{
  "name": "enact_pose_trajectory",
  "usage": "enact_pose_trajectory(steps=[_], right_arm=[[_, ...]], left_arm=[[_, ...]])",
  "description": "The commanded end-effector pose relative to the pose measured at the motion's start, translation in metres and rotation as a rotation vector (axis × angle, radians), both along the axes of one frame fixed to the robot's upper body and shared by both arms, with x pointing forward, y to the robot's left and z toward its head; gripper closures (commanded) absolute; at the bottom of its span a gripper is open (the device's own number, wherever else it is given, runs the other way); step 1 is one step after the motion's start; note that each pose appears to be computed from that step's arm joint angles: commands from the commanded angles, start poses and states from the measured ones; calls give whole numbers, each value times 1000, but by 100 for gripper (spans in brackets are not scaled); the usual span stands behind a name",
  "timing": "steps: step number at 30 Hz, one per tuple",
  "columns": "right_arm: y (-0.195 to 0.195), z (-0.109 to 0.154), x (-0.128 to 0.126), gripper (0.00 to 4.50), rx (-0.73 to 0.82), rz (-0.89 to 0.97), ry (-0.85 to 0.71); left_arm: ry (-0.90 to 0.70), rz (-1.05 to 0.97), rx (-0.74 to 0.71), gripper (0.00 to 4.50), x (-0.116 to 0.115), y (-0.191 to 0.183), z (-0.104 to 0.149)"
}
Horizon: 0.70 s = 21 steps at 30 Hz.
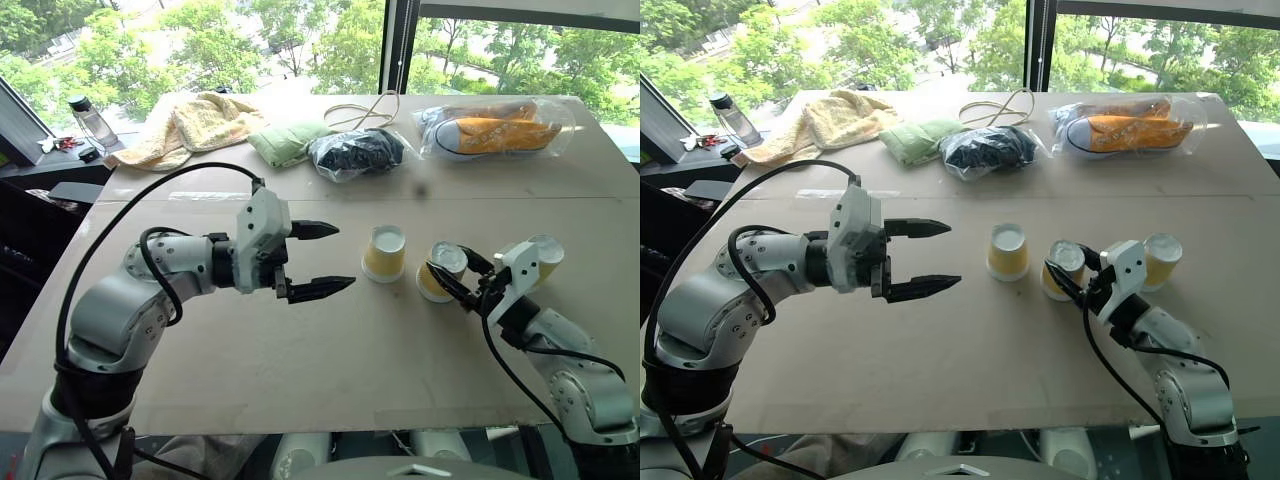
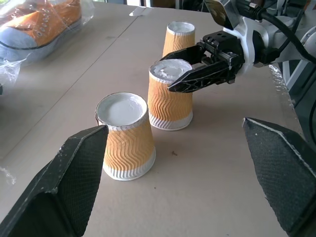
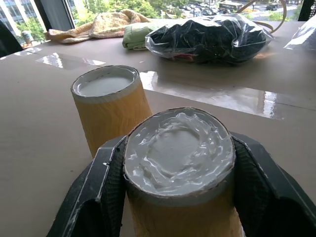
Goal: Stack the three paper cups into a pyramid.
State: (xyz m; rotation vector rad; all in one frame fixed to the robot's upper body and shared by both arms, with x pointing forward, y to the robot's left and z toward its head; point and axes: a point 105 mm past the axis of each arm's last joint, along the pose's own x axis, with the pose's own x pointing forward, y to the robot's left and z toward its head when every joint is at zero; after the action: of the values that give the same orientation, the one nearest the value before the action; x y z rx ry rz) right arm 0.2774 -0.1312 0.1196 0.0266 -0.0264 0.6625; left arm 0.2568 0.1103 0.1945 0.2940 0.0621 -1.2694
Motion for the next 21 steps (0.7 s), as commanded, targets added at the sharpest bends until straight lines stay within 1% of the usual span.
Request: enact_pose_trajectory(steps=[1, 10, 21], right_arm=[[9, 6, 5, 227, 7, 22, -41], [14, 5, 19, 227, -9, 26, -72], [18, 8, 25, 227, 9, 28, -72]], left_arm=[[-58, -2, -10, 0, -2, 0, 8], [-60, 14, -21, 0, -3, 3, 8], [-62, 23, -28, 0, -4, 3, 7]])
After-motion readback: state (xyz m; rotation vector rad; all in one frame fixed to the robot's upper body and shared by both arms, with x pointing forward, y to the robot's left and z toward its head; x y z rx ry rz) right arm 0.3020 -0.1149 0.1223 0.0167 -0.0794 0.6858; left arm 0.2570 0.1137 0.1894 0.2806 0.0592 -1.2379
